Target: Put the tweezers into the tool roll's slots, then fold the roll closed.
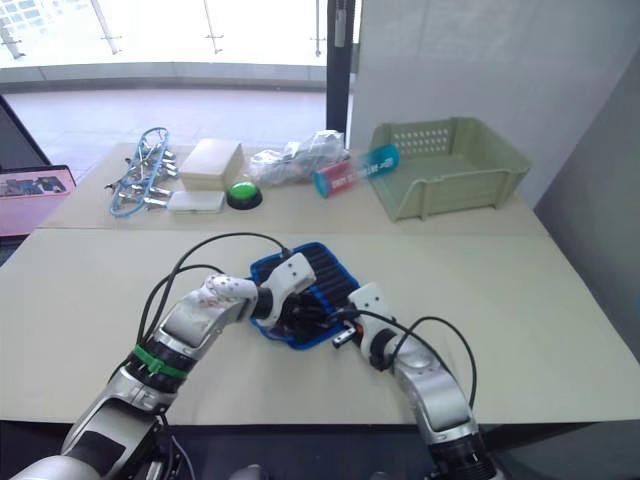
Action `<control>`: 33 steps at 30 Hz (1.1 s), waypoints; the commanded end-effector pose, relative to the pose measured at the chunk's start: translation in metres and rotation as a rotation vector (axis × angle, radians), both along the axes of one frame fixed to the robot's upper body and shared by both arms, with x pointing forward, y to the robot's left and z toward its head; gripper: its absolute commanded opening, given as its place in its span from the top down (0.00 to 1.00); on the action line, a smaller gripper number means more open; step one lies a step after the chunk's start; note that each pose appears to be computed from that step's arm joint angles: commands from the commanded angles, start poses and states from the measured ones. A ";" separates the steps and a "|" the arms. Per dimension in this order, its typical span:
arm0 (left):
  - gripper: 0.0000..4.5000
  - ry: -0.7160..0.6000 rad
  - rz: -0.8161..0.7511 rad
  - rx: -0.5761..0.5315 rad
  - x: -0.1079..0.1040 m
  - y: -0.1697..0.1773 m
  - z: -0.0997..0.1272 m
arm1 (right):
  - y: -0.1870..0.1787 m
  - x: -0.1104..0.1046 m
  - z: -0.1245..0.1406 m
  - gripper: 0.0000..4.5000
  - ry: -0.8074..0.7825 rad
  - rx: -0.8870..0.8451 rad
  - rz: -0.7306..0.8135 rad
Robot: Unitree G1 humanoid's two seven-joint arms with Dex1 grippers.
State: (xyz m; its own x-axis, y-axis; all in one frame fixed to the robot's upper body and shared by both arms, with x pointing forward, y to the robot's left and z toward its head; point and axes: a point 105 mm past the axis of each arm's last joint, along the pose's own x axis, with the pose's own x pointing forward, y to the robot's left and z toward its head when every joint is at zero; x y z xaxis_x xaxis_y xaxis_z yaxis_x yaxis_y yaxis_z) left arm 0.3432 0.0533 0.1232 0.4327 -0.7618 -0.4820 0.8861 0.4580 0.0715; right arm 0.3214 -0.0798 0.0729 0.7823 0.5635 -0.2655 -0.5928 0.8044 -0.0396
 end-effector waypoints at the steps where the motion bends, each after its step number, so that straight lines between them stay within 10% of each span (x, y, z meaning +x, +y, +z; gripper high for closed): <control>1: 0.27 -0.078 -0.008 -0.085 -0.010 0.015 0.038 | -0.009 -0.007 -0.033 1.00 0.136 -0.043 -0.025; 5: 0.01 -0.076 0.050 -0.173 -0.024 0.050 0.054 | -0.007 -0.005 -0.029 1.00 0.119 -0.033 -0.018; 19: 0.01 -0.209 0.194 -0.311 -0.101 0.175 0.033 | 0.015 -0.012 0.031 1.00 -0.081 0.076 0.110; 27: 0.00 -0.207 0.234 -0.311 -0.119 0.187 0.028 | 0.064 -0.046 0.090 0.43 -0.262 0.153 0.414; 33: 0.00 -0.213 0.226 -0.312 -0.123 0.182 0.031 | 0.117 -0.057 0.078 0.01 -0.373 -0.081 0.575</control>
State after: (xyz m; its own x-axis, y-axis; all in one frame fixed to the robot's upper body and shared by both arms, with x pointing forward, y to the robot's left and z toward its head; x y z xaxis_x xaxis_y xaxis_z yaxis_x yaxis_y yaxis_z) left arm 0.2220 0.2383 0.1417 0.6759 -0.7217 -0.1494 0.7317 0.6813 0.0197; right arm 0.2656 0.0299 0.1531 0.4052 0.9103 -0.0844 -0.8848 0.3672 -0.2869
